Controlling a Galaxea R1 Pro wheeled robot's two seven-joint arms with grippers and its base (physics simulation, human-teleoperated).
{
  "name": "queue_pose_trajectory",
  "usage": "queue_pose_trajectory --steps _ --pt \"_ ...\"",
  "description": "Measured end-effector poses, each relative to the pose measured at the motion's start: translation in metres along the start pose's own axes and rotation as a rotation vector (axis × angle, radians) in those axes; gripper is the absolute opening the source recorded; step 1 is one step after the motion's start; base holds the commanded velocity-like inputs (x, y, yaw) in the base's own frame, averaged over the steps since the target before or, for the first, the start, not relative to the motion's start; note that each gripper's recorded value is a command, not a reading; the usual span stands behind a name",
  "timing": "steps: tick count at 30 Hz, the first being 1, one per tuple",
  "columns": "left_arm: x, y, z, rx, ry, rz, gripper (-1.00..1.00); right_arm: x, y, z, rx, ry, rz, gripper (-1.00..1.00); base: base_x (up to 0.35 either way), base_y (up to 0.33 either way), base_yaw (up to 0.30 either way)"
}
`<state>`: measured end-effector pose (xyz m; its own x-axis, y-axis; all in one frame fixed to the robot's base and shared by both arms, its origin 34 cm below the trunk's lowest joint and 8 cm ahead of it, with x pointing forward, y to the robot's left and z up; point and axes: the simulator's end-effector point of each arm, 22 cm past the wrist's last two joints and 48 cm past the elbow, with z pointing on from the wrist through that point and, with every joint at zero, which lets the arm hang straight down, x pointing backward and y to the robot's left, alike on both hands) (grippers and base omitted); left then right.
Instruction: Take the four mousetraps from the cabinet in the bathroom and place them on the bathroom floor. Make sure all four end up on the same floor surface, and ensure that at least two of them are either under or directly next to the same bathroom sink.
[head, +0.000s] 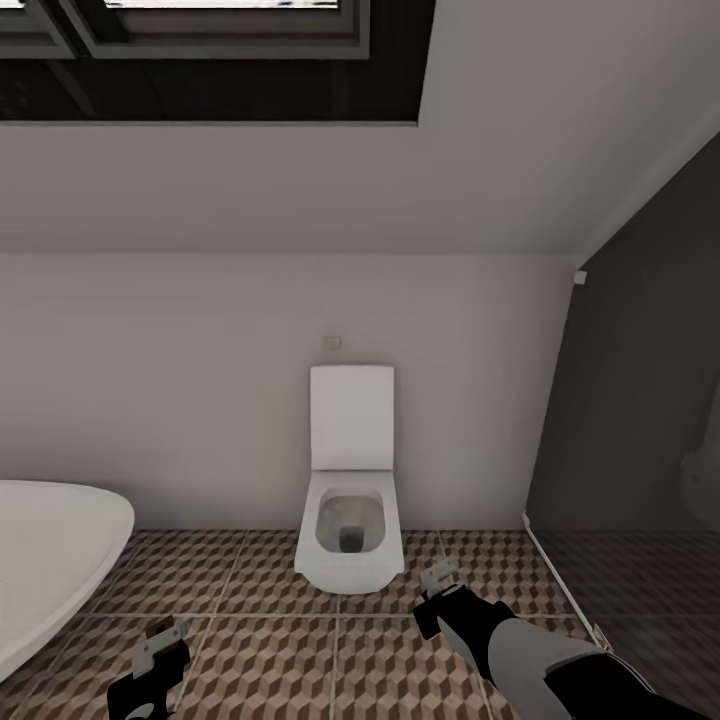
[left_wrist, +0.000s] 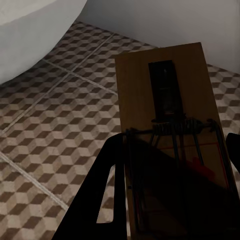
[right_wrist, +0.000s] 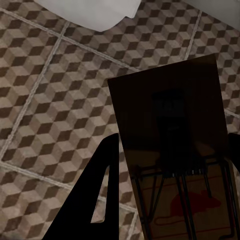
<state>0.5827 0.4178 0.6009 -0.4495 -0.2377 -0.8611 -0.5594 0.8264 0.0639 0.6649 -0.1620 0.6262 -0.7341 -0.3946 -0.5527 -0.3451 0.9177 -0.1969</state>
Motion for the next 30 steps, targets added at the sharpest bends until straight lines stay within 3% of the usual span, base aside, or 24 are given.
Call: queue_pose_trajectory --steps 13,30 --pt "0.0004 -0.0009 -0.0004 0.002 0.001 0.001 -1.0 -0.0001 -0.0001 -0.0001 0.0 -0.001 -0.001 -1.0 0.012 0.0 0.02" --pt "0.0061 0.0005 -0.0001 0.001 0.029 0.015 -1.0 -0.0004 0.0 -0.0005 0.0 -0.002 0.0 -1.0 0.288 0.0 0.0"
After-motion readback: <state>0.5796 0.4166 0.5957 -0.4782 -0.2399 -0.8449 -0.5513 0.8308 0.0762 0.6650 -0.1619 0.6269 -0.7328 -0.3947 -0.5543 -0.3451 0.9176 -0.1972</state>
